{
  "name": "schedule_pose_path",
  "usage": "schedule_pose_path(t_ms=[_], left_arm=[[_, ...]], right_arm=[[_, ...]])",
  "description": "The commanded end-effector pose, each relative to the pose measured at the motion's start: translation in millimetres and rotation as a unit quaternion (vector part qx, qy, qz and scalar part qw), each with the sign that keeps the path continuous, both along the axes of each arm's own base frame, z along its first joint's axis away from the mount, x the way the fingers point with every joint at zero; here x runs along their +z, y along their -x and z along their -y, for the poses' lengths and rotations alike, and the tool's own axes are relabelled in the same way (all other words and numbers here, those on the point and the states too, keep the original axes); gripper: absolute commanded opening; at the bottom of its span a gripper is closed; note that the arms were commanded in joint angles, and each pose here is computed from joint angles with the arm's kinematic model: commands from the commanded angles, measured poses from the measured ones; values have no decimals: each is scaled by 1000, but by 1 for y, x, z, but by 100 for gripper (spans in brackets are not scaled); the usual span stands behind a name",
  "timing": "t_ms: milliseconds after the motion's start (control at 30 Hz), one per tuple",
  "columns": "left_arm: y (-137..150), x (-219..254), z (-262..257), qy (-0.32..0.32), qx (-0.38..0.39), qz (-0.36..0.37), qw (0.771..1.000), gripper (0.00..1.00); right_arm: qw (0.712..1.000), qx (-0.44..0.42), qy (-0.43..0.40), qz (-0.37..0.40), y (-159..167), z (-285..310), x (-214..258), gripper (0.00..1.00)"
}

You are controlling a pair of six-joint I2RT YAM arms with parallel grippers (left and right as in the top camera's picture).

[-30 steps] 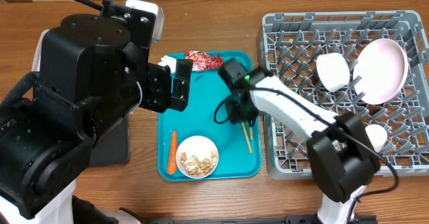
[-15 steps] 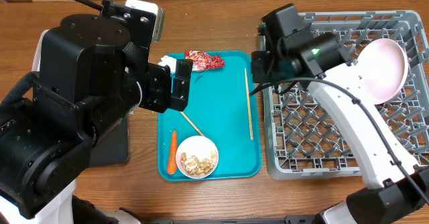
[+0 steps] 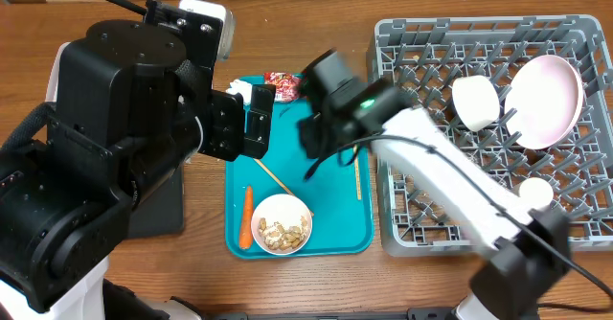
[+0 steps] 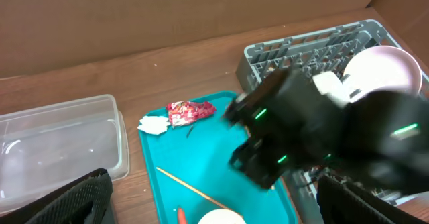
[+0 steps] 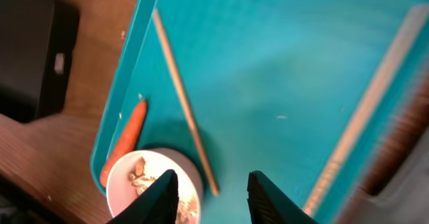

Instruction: Sort waste into correct bins and load items into the dishwasher

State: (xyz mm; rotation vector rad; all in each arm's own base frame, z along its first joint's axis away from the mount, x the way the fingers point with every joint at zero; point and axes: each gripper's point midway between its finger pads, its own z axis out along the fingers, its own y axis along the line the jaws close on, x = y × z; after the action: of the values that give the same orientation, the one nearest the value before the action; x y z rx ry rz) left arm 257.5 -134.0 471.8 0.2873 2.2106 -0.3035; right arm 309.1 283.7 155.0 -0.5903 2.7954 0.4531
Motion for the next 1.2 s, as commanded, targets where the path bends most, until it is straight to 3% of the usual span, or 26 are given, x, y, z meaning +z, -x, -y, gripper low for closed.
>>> schedule_pose_path(t_ms=[0, 300, 533, 733, 833, 933, 1167], left_arm=[[-1, -1, 1, -3, -4, -1, 1000, 100], [-1, -1, 1, -3, -5, -2, 1000, 100], [-1, -1, 1, -3, -5, -2, 1000, 100], [-1, -1, 1, -3, -5, -2, 1000, 100], [-1, -1, 1, -3, -5, -2, 1000, 100], [-1, -1, 1, -3, -5, -2, 1000, 100], [-1, -1, 1, -3, -5, -2, 1000, 100]], right_arm=[[999, 34, 23, -28, 21, -15, -41, 37], [993, 103, 48, 31, 38, -72, -89, 55], [985, 114, 104, 82, 24, -82, -133, 56], [986, 95, 116, 76, 8, -71, -152, 54], [986, 90, 113, 78, 3, -70, -151, 46], [986, 89, 115, 78, 3, -69, -151, 27], [979, 62, 159, 113, -25, -48, -135, 9]])
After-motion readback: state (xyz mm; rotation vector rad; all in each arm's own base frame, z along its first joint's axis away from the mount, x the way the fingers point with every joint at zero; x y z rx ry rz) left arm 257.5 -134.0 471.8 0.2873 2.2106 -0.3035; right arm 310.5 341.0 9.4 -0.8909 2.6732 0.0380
